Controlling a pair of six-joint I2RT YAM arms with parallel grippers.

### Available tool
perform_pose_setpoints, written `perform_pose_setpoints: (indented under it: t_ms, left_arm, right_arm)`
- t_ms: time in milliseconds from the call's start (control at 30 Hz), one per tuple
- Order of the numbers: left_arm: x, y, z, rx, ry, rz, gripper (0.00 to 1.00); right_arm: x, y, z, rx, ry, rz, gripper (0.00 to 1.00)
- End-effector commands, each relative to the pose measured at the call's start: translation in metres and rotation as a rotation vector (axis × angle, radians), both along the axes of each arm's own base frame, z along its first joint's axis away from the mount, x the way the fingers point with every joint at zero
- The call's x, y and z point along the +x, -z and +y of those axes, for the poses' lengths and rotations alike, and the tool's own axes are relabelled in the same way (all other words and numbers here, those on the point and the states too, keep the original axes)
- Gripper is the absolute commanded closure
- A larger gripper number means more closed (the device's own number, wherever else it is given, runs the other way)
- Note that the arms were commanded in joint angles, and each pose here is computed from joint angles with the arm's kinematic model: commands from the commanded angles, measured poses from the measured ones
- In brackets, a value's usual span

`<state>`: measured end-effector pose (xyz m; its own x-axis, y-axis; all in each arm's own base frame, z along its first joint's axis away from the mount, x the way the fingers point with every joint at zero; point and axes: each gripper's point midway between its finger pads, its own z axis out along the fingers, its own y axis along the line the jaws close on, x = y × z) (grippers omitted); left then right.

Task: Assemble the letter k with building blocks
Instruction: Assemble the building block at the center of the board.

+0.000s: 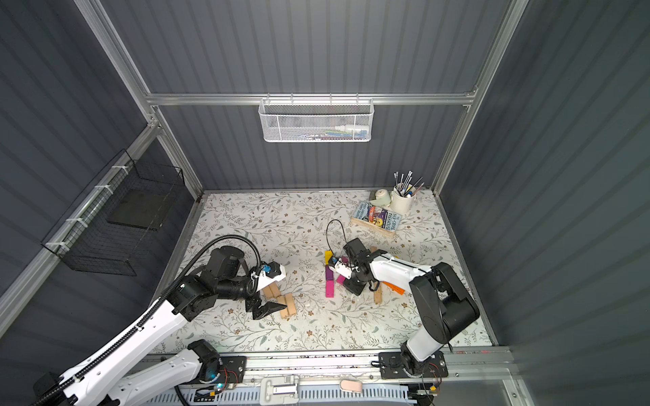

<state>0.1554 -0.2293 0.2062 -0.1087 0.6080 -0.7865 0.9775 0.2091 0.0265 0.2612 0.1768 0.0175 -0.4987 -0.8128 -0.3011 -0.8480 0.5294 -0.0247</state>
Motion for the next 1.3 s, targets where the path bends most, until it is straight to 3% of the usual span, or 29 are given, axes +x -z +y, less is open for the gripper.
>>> perform_pose_setpoints:
  t_ms: [0, 800, 967, 1267]
  left_arm:
    - [0.000, 0.003, 0.001, 0.008, 0.003, -0.008, 0.00]
    - [0.000, 0.004, 0.002, 0.013, 0.000, -0.009, 0.00]
    - [0.000, 0.004, 0.002, 0.014, 0.000, -0.008, 0.00]
    - [0.001, 0.005, 0.002, 0.015, -0.002, -0.008, 0.01]
  right_arm:
    - [0.009, -0.002, 0.004, 0.009, 0.005, -0.008, 0.67]
    - [0.013, 0.004, 0.007, 0.019, 0.027, 0.020, 0.61]
    - [0.012, -0.001, 0.008, 0.031, 0.024, 0.014, 0.57]
    - [0.015, -0.016, 0.016, 0.080, 0.019, -0.007, 0.58]
